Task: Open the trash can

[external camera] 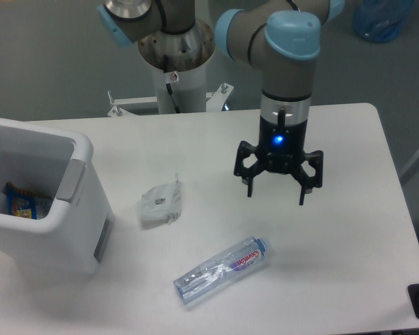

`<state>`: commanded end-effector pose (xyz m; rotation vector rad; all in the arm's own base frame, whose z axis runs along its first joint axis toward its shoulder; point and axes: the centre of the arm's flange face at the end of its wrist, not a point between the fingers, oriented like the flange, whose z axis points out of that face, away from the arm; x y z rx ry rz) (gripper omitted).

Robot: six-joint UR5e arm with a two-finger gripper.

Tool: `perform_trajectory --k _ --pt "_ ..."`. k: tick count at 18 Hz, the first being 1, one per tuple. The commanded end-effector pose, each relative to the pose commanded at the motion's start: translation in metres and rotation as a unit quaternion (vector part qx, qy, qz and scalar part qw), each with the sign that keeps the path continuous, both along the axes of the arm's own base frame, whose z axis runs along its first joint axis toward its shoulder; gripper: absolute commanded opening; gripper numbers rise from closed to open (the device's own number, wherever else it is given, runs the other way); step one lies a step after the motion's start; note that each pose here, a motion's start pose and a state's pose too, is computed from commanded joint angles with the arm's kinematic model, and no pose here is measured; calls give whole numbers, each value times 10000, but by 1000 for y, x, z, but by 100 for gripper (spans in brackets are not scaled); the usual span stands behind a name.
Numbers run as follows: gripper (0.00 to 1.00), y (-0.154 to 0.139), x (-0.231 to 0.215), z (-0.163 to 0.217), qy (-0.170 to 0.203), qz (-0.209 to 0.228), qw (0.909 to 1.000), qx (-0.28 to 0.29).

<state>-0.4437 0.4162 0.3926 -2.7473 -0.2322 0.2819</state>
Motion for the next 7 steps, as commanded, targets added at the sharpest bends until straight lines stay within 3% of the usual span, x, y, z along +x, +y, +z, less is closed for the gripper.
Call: perform_trajectory --k 3,7 --pt "100 -3 -1 -14 215 -514 9975 -442" --pt "100 -5 3 -32 391 -845 9901 -1054"
